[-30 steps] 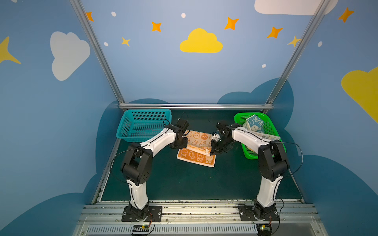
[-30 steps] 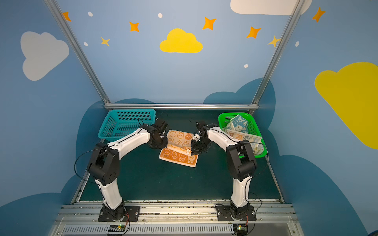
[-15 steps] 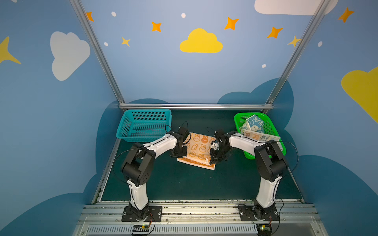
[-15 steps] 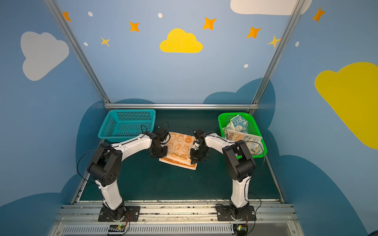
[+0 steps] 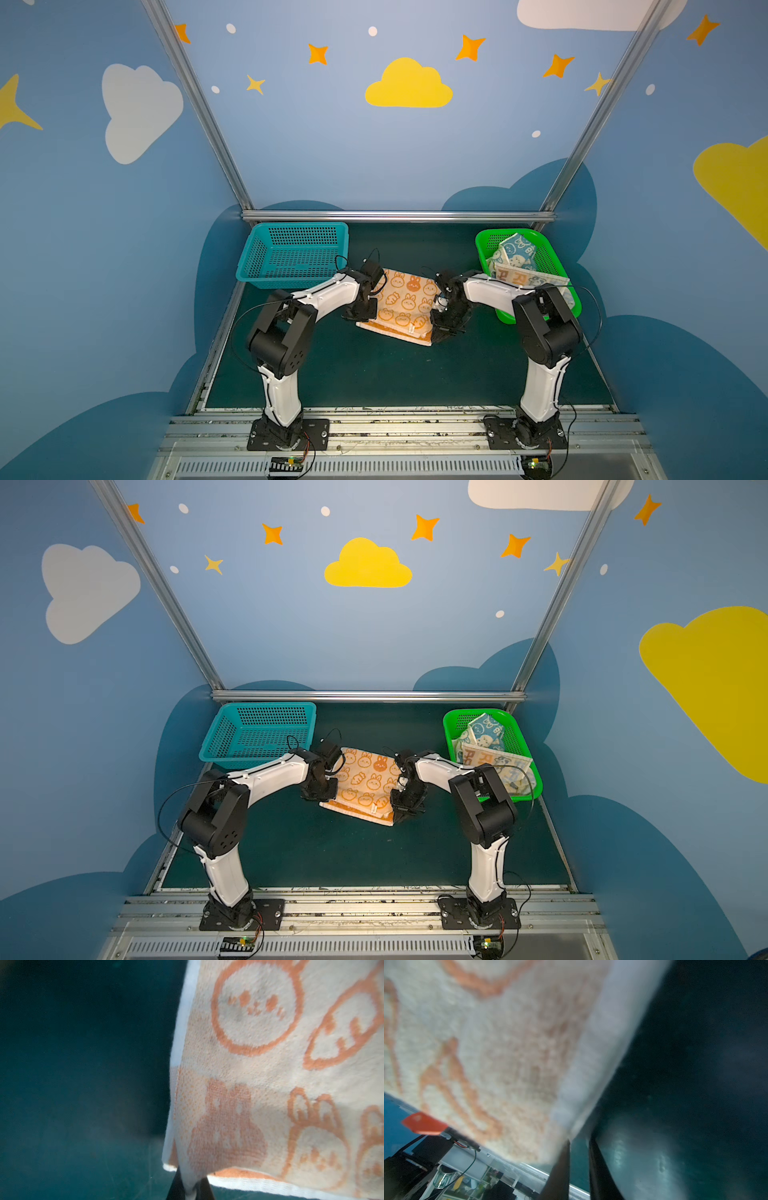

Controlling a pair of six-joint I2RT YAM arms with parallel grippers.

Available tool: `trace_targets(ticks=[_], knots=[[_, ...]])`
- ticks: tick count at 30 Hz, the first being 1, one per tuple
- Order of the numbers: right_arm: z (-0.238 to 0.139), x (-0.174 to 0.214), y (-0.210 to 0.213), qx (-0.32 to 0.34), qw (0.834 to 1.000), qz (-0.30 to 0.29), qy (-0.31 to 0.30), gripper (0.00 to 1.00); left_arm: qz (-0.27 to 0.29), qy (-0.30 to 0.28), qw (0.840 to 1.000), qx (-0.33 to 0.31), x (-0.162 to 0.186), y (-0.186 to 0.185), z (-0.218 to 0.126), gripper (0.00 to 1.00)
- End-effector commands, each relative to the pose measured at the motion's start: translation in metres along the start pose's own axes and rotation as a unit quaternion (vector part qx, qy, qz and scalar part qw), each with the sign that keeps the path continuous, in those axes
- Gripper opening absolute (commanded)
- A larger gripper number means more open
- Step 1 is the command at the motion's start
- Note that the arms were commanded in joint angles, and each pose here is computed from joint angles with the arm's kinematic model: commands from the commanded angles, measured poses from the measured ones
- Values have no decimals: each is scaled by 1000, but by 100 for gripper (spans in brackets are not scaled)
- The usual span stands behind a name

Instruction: Fold and stack the towels

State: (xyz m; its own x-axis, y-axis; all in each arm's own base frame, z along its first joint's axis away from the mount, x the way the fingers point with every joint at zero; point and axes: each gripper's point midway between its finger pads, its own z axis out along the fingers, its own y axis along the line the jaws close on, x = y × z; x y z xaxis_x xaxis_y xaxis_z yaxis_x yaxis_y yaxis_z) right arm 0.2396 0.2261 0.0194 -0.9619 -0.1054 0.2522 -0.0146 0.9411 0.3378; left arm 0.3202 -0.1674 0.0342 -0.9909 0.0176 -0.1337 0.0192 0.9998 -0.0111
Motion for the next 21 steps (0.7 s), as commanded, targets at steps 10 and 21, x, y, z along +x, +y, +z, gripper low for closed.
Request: trace_targets(ticks=[10, 21], knots=[[-28, 10, 2, 7, 999, -9, -32, 46, -1, -62, 996, 61, -3, -12, -83, 81], [-26, -13, 32, -76, 995, -21, -61, 75, -14, -43, 977, 207, -57, -80, -78, 99]])
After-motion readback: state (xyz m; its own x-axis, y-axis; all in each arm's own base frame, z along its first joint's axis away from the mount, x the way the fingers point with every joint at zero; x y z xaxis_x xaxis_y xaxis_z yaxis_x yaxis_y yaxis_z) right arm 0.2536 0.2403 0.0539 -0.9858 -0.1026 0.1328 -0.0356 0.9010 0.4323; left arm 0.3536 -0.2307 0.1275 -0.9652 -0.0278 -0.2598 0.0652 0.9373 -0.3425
